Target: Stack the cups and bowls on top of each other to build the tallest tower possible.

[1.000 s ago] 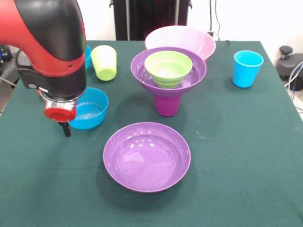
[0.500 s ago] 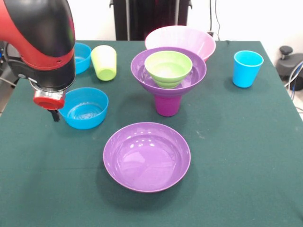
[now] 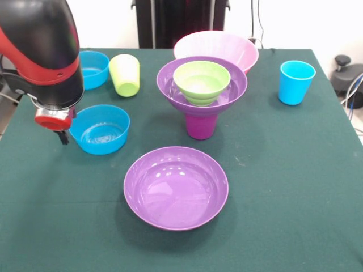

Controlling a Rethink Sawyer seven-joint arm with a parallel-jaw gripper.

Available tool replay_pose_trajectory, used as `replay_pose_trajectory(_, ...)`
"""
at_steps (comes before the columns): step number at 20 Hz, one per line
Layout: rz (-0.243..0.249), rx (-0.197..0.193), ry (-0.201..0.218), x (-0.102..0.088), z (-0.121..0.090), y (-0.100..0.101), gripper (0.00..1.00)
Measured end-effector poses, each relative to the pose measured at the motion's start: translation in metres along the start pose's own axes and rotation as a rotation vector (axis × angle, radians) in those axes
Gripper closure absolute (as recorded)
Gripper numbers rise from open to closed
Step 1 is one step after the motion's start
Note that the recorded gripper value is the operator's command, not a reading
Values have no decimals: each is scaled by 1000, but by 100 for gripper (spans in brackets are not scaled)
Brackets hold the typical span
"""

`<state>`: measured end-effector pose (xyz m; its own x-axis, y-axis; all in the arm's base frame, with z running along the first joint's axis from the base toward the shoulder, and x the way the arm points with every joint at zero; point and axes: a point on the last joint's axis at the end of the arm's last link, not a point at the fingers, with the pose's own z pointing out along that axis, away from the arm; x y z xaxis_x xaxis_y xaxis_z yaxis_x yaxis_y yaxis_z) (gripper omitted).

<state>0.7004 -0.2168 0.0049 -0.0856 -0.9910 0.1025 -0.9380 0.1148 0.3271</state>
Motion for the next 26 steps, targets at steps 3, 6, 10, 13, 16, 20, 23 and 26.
replay_pose_trajectory(3, 6, 22, -23, 2, 3, -1, 0)
replay_pose_trajectory(6, 15, 53, -56, 3, 8, -3, 0)
replay_pose_trajectory(10, 31, 86, -108, 3, 17, -5, 0)
replay_pose_trajectory(13, 53, 111, -177, 2, 25, -8, 0)
replay_pose_trajectory(16, 74, 122, -231, 1, 36, -9, 0)
replay_pose_trajectory(20, 82, 112, -270, -7, 46, -9, 0)
replay_pose_trajectory(23, 78, 102, -282, -13, 52, -8, 0)
replay_pose_trajectory(26, 70, 92, -286, -20, 56, -6, 0)
